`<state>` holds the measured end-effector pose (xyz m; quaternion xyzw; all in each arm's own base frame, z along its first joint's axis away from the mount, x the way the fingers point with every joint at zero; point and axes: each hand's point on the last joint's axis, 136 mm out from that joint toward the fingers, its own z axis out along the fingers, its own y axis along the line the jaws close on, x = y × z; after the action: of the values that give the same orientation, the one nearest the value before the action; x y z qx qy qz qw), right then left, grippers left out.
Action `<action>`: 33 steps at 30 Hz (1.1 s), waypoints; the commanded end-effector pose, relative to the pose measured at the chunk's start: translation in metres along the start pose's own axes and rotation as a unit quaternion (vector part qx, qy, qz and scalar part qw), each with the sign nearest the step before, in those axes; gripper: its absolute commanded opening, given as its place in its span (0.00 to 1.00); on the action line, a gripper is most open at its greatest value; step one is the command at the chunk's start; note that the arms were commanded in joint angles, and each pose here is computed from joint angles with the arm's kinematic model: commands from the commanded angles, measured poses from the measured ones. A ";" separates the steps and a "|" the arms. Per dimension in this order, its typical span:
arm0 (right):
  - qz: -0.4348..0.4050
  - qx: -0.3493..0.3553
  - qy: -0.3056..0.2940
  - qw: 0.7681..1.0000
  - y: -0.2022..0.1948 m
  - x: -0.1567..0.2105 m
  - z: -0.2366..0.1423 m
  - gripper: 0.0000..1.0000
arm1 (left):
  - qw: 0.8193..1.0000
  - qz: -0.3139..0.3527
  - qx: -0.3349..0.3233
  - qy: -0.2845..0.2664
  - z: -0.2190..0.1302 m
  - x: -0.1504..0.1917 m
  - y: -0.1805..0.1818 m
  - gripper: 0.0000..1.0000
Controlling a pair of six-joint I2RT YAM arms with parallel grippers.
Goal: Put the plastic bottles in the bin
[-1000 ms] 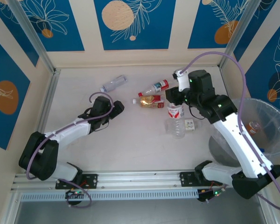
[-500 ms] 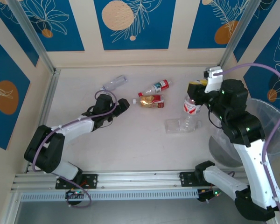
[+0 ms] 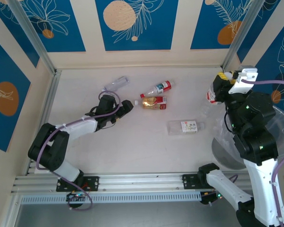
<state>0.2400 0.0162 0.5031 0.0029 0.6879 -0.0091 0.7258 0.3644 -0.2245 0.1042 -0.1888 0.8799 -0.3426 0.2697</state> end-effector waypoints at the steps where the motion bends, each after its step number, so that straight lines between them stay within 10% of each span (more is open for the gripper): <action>1: -0.053 0.043 -0.108 0.992 -0.019 -0.061 -0.022 0.00 | 1.000 0.007 0.022 -0.003 0.004 -0.008 -0.014 0.99; 13: -0.123 0.119 -0.144 0.975 -0.051 -0.094 -0.067 0.00 | 0.999 -0.003 0.048 0.022 0.023 -0.002 -0.022 0.99; 33: -0.194 0.283 -0.006 0.939 -0.106 -0.017 -0.068 0.00 | 0.998 0.030 0.059 0.023 0.019 -0.004 -0.031 0.99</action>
<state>0.1808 -0.0697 0.5228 0.0380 0.6397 -0.3024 0.7056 0.3766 -0.2487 0.0985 -0.1626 0.8751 -0.3799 0.2518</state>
